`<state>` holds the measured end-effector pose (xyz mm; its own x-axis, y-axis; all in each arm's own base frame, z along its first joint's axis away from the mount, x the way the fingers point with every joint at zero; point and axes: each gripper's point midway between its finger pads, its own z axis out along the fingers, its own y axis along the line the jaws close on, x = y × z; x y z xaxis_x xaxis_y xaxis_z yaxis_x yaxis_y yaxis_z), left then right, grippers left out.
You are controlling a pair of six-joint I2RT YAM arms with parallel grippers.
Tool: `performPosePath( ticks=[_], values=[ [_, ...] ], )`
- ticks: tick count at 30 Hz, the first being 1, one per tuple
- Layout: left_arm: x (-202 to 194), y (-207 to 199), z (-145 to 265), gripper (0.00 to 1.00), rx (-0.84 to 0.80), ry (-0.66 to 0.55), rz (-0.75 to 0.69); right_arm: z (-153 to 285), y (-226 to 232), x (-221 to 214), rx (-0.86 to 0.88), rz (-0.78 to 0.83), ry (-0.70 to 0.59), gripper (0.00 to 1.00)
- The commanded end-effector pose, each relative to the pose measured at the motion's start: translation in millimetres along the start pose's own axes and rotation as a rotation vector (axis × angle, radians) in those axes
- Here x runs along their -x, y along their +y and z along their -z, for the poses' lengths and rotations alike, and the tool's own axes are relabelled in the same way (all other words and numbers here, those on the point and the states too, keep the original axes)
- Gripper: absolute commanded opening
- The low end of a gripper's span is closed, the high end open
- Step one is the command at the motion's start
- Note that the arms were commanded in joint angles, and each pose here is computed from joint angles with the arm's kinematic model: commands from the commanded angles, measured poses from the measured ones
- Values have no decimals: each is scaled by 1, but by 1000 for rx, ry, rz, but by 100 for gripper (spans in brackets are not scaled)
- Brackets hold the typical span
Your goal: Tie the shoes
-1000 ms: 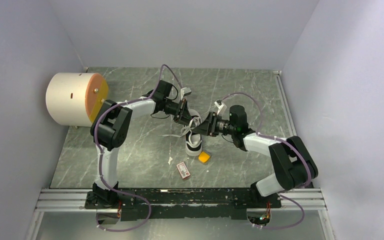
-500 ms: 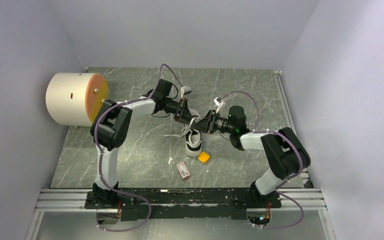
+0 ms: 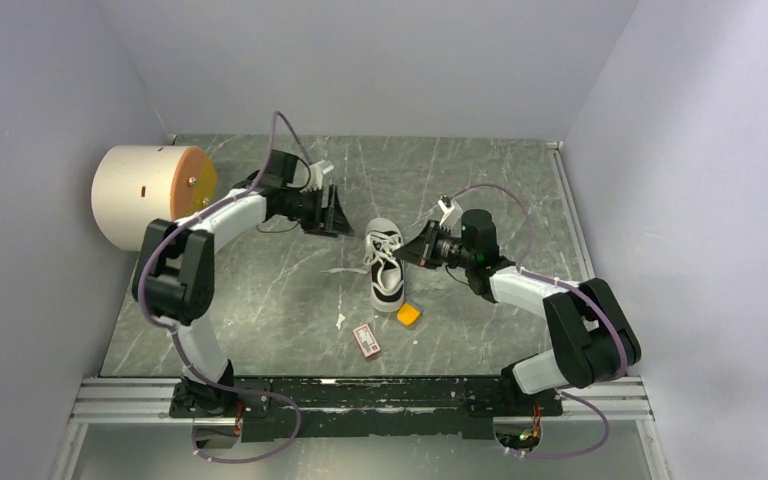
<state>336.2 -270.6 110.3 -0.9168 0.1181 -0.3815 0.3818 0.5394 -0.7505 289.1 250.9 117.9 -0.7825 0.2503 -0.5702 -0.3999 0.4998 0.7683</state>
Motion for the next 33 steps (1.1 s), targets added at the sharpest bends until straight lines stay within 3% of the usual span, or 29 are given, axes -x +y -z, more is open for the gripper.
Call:
performPosePath(
  ticks=[1, 2, 7, 10, 13, 18, 27, 33],
  values=[
    [-15, 51, 23, 70, 305, -58, -93, 3, -9, 8, -118, -72, -1, 0],
    [-27, 50, 22, 70, 297, -62, -100, 3, -8, 9, -115, -72, -1, 0],
    [-35, -2, 11, 70, 269, -214, -475, -1, -7, 12, -112, -92, 6, 0],
    [-41, -8, 3, 64, 231, -203, -534, -1, -4, 15, -105, -91, 10, 0],
    [-48, -6, -18, 57, 147, -168, -510, -1, -4, 14, -106, -90, 14, 0],
    [-38, -1, -39, 52, 101, -206, -449, 0, 0, 15, -95, -87, 15, 0],
    [-42, 2, -58, 49, 23, -210, -371, 5, 5, 18, -103, -82, 5, 0],
    [-54, 22, -67, 31, 74, -147, -316, 20, 12, 20, -188, -121, 36, 0]
  ],
)
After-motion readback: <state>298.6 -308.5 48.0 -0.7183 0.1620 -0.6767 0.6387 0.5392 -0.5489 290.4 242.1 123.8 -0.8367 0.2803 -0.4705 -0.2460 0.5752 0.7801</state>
